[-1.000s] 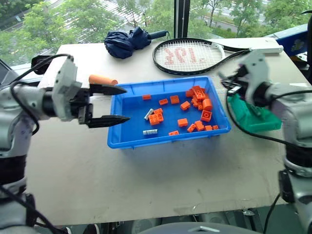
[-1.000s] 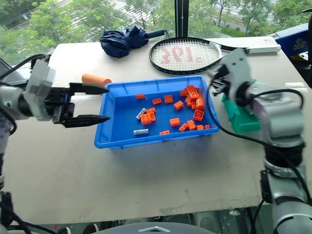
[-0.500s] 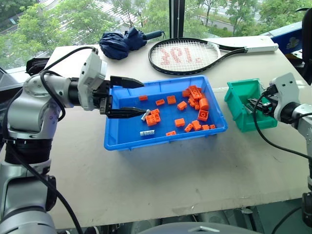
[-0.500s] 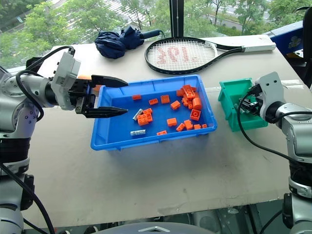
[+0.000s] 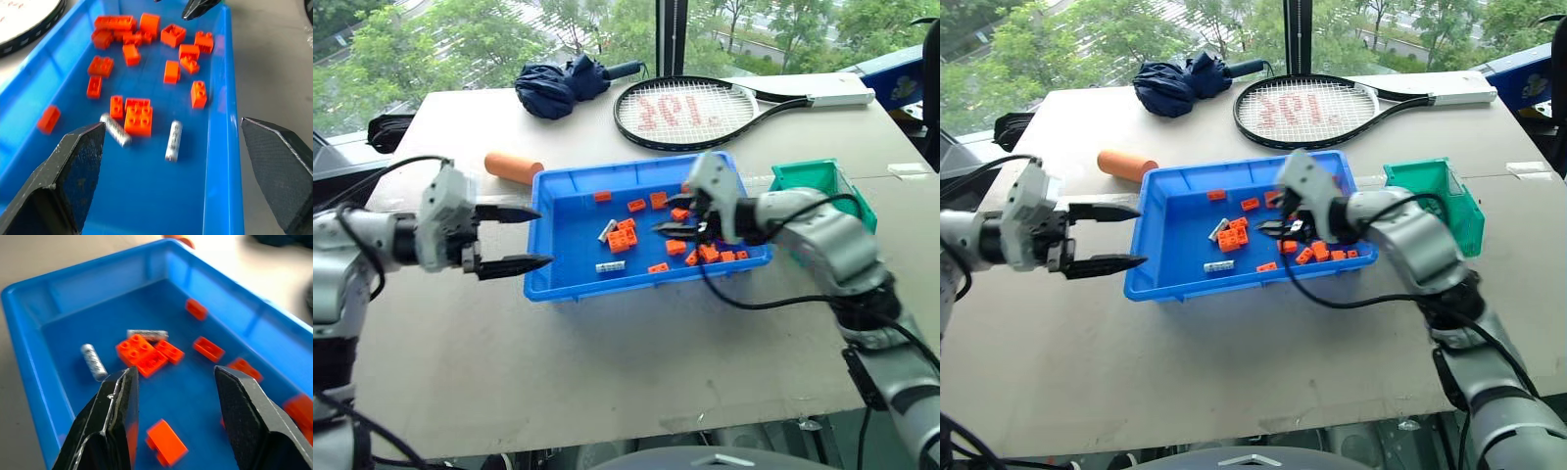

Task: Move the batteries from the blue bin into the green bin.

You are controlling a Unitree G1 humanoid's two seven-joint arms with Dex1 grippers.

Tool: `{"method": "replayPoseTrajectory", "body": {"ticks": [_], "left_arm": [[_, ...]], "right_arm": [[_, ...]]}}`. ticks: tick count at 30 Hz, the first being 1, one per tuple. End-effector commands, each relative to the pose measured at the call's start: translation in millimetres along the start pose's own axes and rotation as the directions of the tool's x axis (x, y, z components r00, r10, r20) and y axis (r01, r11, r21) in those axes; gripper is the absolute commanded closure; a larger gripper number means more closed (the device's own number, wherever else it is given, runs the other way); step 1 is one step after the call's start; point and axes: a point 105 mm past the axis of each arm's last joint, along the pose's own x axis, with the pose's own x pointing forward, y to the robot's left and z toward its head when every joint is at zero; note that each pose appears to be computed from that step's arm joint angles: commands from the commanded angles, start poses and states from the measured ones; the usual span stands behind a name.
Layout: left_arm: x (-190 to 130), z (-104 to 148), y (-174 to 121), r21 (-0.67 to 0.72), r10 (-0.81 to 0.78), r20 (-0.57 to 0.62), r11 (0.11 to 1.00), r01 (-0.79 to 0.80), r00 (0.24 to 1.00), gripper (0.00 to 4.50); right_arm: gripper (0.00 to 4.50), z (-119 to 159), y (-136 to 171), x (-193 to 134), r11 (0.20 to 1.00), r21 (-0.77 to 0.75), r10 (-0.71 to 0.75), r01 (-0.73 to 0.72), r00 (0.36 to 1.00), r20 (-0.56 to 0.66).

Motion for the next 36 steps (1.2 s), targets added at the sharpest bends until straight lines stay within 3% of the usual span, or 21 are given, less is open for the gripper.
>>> {"method": "replayPoseTrajectory", "body": {"ticks": [1,8,16,21,23,25,26,28,33,36], "left_arm": [[-18,6,-5,0.061,0.044,-0.036,0.997,-0.042,0.998,0.0],[-33,-1,-24,0.035,0.076,-0.109,0.997,-0.072,0.991,0.0],[-32,6,-26,0.045,0.088,-0.116,0.995,-0.084,0.989,0.0],[-27,13,-24,0.057,0.084,-0.099,0.995,-0.079,0.992,0.0],[-25,16,-24,0.061,0.081,-0.094,0.995,-0.076,0.992,0.0],[-23,17,-23,0.065,0.078,-0.091,0.995,-0.073,0.993,0.0],[-23,18,-23,0.067,0.077,-0.091,0.995,-0.071,0.993,0.0],[-22,19,-21,0.072,0.074,-0.087,0.995,-0.068,0.993,0.0],[-16,25,-20,0.084,0.06,-0.059,0.995,-0.055,0.996,0.0],[-4,46,-21,0.122,0.034,0.024,0.992,-0.037,0.999,0.0]], "right_arm": [[2.11,11,15,28,0.985,-0.127,0.117,-0.115,0.993,0.005],[2.11,1,35,79,0.942,-0.199,0.263,-0.27,0.963,-0.061],[2.11,-13,45,98,0.896,-0.215,0.363,-0.389,0.919,-0.153],[2.11,-31,41,105,0.903,-0.174,0.343,-0.392,0.904,-0.255],[3.04,-38,40,104,0.9,-0.149,0.352,-0.409,0.885,-0.304],[3.61,-39,38,105,0.905,-0.14,0.343,-0.402,0.884,-0.319],[4.22,-37,36,106,0.911,-0.143,0.329,-0.386,0.892,-0.311],[4.43,-25,36,106,0.912,-0.154,0.334,-0.379,0.908,-0.255],[4.49,18,24,81,0.944,-0.157,0.285,-0.291,0.957,-0.056],[4.49,38,12,35,0.979,-0.102,0.191,-0.179,0.974,0.123]]}}
